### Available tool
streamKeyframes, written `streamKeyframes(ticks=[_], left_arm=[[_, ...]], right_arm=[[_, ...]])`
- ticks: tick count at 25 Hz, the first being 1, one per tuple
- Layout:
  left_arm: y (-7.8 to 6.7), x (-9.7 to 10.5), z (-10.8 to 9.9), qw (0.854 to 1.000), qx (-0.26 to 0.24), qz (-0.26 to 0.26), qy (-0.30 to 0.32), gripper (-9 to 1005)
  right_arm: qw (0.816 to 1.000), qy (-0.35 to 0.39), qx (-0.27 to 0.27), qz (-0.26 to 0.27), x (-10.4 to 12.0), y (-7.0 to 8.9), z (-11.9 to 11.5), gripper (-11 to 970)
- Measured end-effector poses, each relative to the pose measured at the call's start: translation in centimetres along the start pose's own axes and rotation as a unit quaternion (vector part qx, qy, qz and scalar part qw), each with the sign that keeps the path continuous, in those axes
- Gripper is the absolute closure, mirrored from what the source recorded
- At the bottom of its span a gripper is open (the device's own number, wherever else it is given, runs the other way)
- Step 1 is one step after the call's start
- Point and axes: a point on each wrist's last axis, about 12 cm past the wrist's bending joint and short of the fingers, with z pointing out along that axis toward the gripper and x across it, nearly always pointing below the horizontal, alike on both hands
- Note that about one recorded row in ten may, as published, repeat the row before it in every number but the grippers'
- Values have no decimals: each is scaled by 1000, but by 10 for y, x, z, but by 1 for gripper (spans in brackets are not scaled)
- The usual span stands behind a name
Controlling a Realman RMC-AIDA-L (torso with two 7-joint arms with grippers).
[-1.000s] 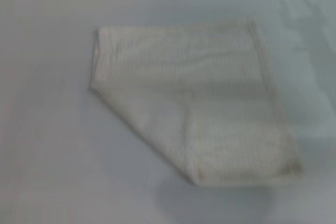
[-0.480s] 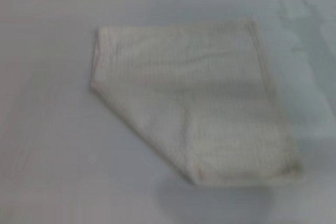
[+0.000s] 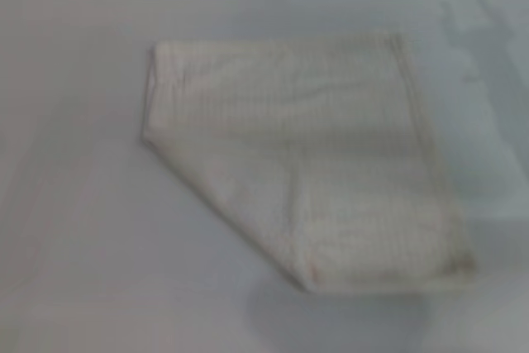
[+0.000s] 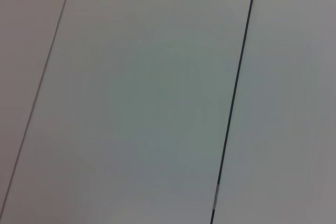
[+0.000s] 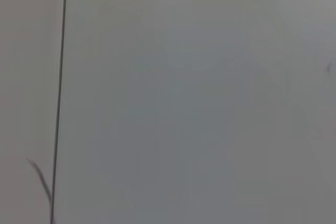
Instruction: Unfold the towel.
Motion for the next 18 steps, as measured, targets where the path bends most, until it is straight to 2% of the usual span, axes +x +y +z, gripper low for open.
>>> streamKeyframes(ticks=[18], left_arm=[[4,-1,2,1000,-15,-1,-6,186]], right_arm=[[1000,11,-1,2,2,3,7,331]])
